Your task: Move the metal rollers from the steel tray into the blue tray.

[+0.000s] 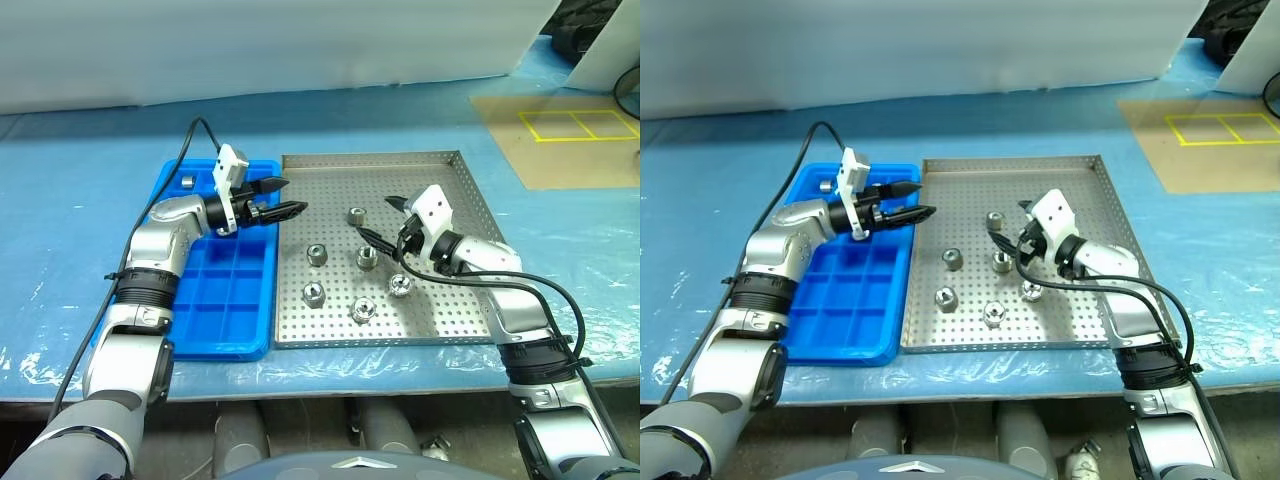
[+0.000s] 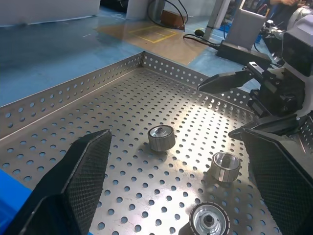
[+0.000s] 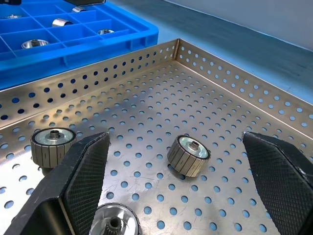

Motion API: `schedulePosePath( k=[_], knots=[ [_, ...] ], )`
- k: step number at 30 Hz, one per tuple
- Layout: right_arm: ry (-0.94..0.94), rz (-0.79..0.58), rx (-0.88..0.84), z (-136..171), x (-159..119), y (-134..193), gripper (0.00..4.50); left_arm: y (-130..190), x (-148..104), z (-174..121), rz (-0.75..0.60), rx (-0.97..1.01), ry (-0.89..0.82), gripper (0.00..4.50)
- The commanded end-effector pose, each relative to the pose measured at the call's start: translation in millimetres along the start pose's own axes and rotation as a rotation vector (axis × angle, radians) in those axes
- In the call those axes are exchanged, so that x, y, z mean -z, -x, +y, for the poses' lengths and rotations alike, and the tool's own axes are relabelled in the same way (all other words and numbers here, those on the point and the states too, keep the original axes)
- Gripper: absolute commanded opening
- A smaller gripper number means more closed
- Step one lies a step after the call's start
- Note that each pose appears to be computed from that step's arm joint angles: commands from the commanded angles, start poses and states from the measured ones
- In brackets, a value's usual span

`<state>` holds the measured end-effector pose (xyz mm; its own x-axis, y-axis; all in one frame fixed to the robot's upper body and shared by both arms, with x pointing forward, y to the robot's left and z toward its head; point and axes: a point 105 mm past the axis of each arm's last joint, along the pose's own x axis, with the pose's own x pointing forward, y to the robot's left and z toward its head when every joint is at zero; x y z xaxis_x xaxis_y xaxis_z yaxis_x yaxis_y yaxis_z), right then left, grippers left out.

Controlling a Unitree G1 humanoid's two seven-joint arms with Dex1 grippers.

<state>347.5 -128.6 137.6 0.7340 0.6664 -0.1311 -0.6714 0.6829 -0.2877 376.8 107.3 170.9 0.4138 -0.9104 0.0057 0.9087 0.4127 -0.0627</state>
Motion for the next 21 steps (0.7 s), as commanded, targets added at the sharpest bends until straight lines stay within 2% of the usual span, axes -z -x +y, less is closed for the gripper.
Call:
schedulePosePath(
  k=[1, 13, 21],
  knots=[
    [0.036, -0.044, -0.008, 2.2, -15.3, 0.7, 4.46, -0.4, -10.2, -4.5, -0.004, 0.028, -0.047, 4.50],
    [0.026, -0.027, -0.048, 9.1, -12.1, 0.7, 4.46, -0.5, -7.9, -9.0, 0.002, 0.039, -0.048, 4.50],
    [0.021, 0.068, -0.164, 37.2, 15.2, -0.3, 4.46, -1.5, 7.2, -20.2, 0.062, 0.091, -0.041, 4.50]
  ],
)
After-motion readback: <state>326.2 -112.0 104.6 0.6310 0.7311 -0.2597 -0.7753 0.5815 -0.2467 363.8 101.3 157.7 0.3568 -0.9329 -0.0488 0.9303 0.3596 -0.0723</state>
